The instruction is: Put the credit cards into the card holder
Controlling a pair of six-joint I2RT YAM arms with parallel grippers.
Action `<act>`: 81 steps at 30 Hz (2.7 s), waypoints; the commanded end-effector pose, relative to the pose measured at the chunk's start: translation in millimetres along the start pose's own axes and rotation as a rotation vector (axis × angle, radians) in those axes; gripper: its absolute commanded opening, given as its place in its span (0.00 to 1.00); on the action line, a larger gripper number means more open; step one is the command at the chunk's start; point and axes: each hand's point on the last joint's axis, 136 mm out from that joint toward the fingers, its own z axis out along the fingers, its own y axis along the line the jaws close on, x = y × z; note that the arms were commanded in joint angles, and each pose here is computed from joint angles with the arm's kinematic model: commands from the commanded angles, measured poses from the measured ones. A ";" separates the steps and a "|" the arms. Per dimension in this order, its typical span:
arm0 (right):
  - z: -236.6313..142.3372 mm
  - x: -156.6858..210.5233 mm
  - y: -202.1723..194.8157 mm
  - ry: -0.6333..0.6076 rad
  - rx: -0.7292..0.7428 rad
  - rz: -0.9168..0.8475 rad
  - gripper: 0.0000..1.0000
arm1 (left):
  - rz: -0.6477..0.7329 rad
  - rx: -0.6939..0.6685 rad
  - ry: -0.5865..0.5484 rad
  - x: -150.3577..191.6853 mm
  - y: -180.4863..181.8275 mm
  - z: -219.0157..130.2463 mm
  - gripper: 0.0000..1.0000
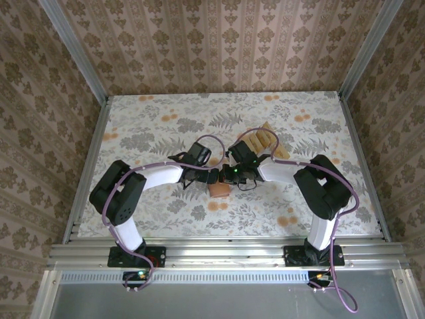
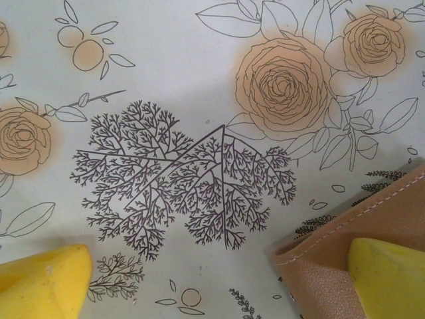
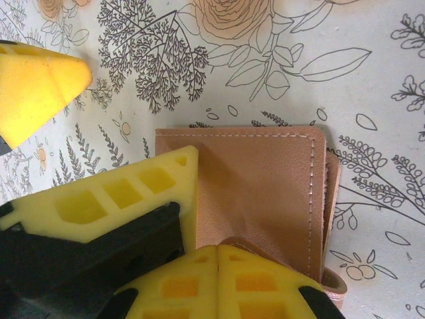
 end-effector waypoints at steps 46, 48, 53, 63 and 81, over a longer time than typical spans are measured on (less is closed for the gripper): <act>12.0 36.2 -71.5 0.077 0.133 0.181 0.00 | 0.030 -0.037 0.098 33.1 5.4 1.5 1.00; 8.3 24.7 -54.7 0.062 0.086 0.159 0.03 | 0.031 -0.037 0.097 31.8 5.3 1.2 1.00; -3.3 0.7 -16.3 0.024 -0.012 0.100 0.14 | 0.025 -0.034 0.080 21.7 6.0 -1.1 1.00; -47.6 -16.3 31.0 -0.045 -0.132 0.003 0.70 | -0.021 0.017 0.007 -8.0 8.0 -21.0 1.00; -113.1 9.3 -9.6 -0.188 0.004 -0.010 1.00 | -0.135 0.035 -0.273 -57.1 54.1 -105.4 1.00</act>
